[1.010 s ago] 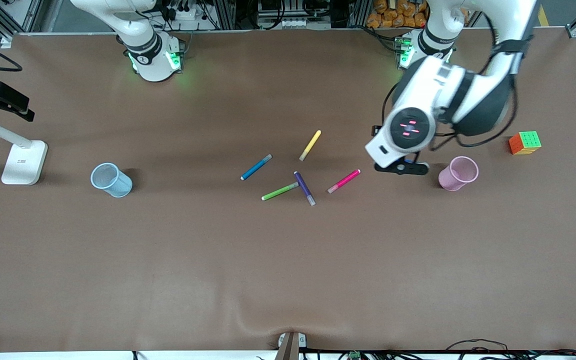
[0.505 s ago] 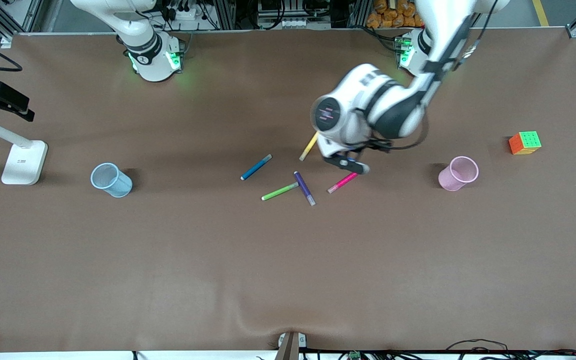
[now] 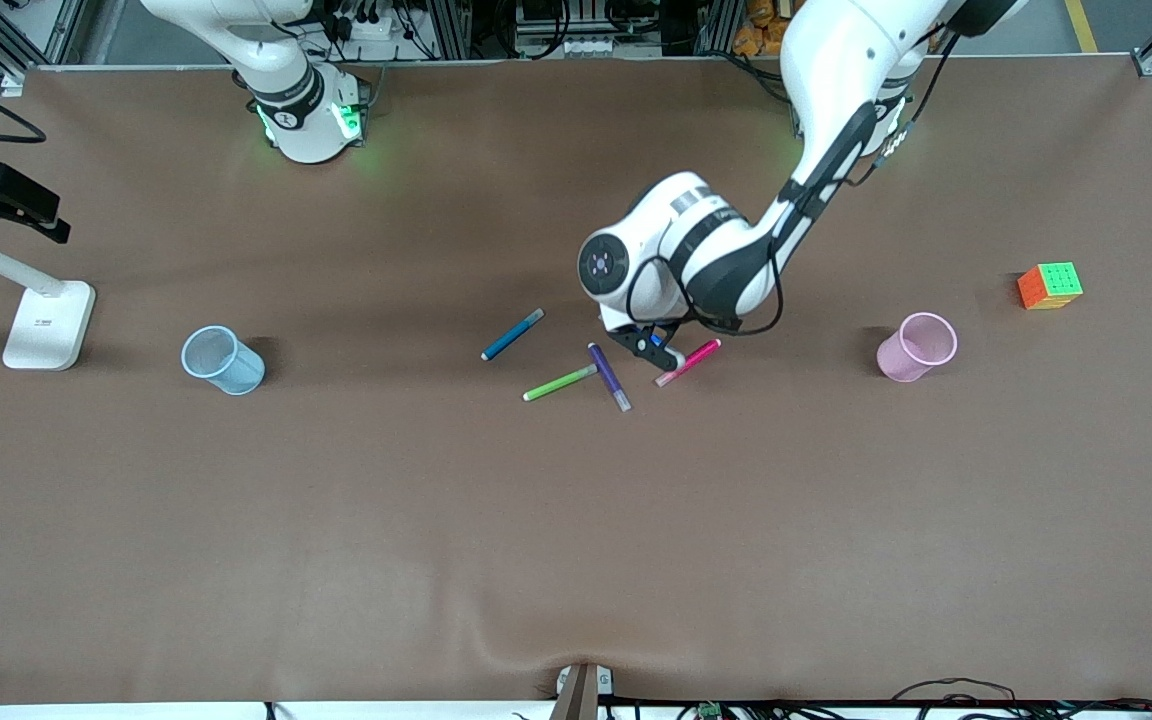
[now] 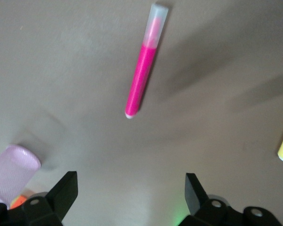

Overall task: Place pink and blue markers in matching cups
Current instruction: 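Lower the left gripper and close it on the pink marker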

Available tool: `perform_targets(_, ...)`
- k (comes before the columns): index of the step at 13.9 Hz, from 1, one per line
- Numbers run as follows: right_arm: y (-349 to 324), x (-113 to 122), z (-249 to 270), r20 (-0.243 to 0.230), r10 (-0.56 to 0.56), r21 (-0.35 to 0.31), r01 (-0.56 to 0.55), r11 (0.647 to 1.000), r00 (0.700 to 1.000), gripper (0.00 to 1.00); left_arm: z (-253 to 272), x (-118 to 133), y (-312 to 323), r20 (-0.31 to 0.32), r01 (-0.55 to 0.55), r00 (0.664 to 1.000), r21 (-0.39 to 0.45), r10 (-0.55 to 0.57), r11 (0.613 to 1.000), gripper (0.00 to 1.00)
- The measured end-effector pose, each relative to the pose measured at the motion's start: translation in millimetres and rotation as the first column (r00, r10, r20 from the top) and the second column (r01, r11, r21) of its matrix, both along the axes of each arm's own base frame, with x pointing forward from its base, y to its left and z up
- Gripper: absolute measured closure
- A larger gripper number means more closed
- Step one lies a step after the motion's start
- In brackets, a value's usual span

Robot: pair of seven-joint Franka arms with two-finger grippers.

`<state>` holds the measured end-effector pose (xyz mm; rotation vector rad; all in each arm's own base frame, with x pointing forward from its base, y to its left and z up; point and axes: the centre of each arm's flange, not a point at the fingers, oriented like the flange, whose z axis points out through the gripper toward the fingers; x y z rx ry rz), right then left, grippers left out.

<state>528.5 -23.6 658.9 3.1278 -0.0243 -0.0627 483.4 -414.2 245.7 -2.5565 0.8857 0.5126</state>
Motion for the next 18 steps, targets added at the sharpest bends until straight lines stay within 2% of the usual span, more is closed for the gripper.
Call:
perform_targets(4,0,0,0,0.000,0.000,0.000,0.000,1.000,1.000,0.00,-13,15,-8,-0.011,0.042,0.999,-0.059,-0.043,0.997,0.00)
perform_targets(9,0,0,0,0.000,0.000,0.000,0.000,1.000,1.000,0.00,-45,35,-10,-0.013,0.166,0.985,-0.164,-0.170,0.972,0.00)
perform_targets(12,0,0,0,0.000,0.001,0.000,-0.001,1.000,1.000,0.00,-58,41,-5,-0.018,0.196,0.979,-0.180,-0.203,0.964,0.00)
perform_targets(14,2,1,-2,-0.003,0.003,0.000,-0.003,1.000,1.000,0.00,-66,40,-6,-0.020,0.238,0.969,-0.170,-0.245,0.956,0.04)
perform_targets(15,2,2,-3,-0.006,0.004,0.001,-0.004,1.000,1.000,0.00,-70,39,-5,-0.023,0.257,0.964,-0.165,-0.264,0.952,0.11)
perform_targets(18,4,6,-9,-0.017,0.007,0.004,-0.007,1.000,1.000,0.00,-78,39,-5,-0.030,0.274,0.959,-0.164,-0.282,0.948,0.13)
